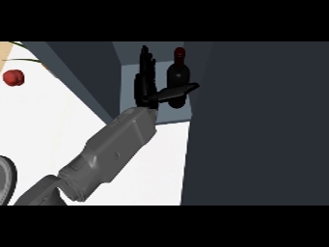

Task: Pick up the wine, place it into the cabinet and close the cabinet

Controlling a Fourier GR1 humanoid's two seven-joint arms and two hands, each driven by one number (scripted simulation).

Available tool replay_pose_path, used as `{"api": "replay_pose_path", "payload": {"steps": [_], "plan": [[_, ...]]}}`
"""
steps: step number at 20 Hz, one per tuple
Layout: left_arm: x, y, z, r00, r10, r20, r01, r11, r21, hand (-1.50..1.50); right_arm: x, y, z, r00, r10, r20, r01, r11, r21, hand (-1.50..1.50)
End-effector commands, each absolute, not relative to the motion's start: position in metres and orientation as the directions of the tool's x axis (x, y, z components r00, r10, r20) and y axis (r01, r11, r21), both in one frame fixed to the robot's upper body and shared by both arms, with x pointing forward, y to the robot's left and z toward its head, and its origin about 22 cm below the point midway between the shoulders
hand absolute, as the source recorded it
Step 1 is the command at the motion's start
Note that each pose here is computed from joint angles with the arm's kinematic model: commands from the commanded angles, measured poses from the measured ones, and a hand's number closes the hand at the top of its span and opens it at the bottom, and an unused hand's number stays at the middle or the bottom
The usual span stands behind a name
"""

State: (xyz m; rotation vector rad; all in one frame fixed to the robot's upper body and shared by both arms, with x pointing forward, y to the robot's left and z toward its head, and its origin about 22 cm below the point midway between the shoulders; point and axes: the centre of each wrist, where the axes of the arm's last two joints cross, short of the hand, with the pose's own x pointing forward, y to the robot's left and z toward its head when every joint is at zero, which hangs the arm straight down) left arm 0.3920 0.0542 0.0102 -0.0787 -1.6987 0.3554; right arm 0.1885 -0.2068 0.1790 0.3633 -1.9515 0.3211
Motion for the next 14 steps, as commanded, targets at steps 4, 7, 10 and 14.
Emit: {"api": "replay_pose_path", "payload": {"steps": [4, 7, 10, 14], "plan": [[0.392, 0.051, 0.014, -0.214, 0.292, 0.932, -0.115, 0.940, -0.321, -1.50, 0.188, -0.206, 0.177, -0.368, -0.096, 0.925, -0.389, 0.919, -0.060, -1.50], [0.376, 0.036, 0.011, -0.206, 0.325, 0.923, -0.093, 0.932, -0.349, -1.50, 0.196, -0.209, 0.183, -0.368, -0.106, 0.924, -0.388, 0.920, -0.049, -1.50], [0.372, 0.040, 0.002, -0.204, 0.324, 0.924, -0.084, 0.934, -0.347, -1.50, 0.191, -0.219, 0.188, -0.380, -0.093, 0.920, -0.366, 0.929, -0.057, -1.50], [0.370, 0.028, 0.013, -0.189, 0.344, 0.920, -0.027, 0.934, -0.355, -1.50, 0.185, -0.208, 0.182, -0.357, -0.100, 0.929, -0.389, 0.920, -0.050, -1.50]]}}
